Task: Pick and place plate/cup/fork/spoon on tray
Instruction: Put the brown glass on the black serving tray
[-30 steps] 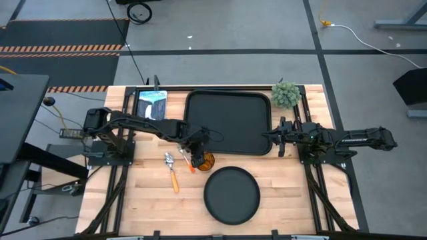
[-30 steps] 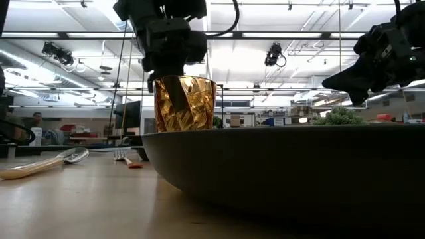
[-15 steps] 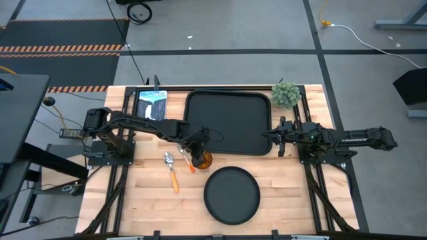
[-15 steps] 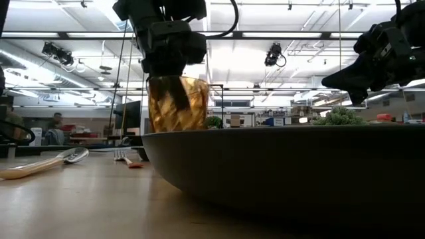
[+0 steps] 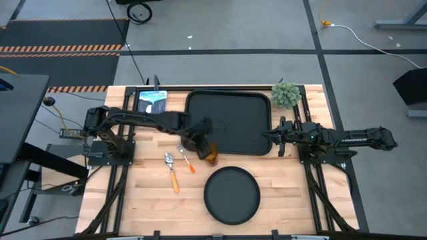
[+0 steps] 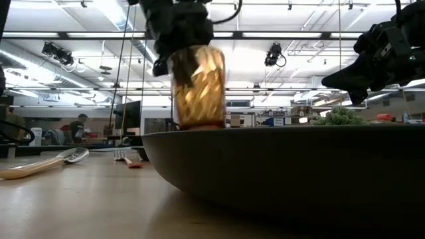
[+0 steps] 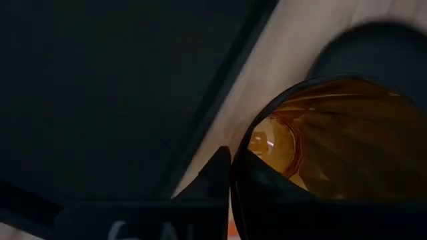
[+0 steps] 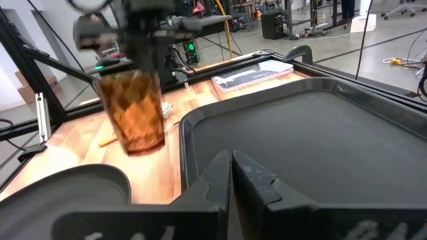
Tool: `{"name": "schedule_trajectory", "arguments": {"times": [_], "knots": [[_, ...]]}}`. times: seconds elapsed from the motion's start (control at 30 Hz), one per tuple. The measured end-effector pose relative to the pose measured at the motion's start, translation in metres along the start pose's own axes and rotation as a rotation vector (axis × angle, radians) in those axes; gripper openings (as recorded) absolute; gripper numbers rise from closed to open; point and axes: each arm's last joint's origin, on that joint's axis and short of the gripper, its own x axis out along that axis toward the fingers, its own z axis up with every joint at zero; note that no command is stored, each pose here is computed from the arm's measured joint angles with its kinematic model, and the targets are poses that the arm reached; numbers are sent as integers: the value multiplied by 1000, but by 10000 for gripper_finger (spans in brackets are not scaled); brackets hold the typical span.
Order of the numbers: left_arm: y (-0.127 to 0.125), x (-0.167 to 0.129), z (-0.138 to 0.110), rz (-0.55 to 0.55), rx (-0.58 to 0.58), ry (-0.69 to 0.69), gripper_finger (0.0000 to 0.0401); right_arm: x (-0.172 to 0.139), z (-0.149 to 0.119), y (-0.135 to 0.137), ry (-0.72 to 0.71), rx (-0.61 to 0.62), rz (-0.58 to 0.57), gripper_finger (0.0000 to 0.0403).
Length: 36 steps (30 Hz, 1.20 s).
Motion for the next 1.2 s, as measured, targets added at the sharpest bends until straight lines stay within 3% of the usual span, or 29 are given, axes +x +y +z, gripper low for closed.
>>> {"name": "schedule_trajectory", "arguments": {"times": [0.13, 0.4, 0.73, 0.9, 1.2], "knots": [[13, -1, 28, 20, 10, -49, 15, 0, 0, 0, -2, 0, 0, 23], [48, 33, 99, 89, 83, -71, 17, 0, 1, 0, -10, 1, 2, 23], [108, 76, 175, 152, 117, -222, 19, 0, 2, 0, -19, 3, 4, 23], [126, 97, 191, 167, 136, -263, 19, 0, 2, 0, -18, 3, 4, 22], [132, 111, 182, 166, 136, -175, 28, 0, 3, 1, -28, 4, 7, 22]]}}
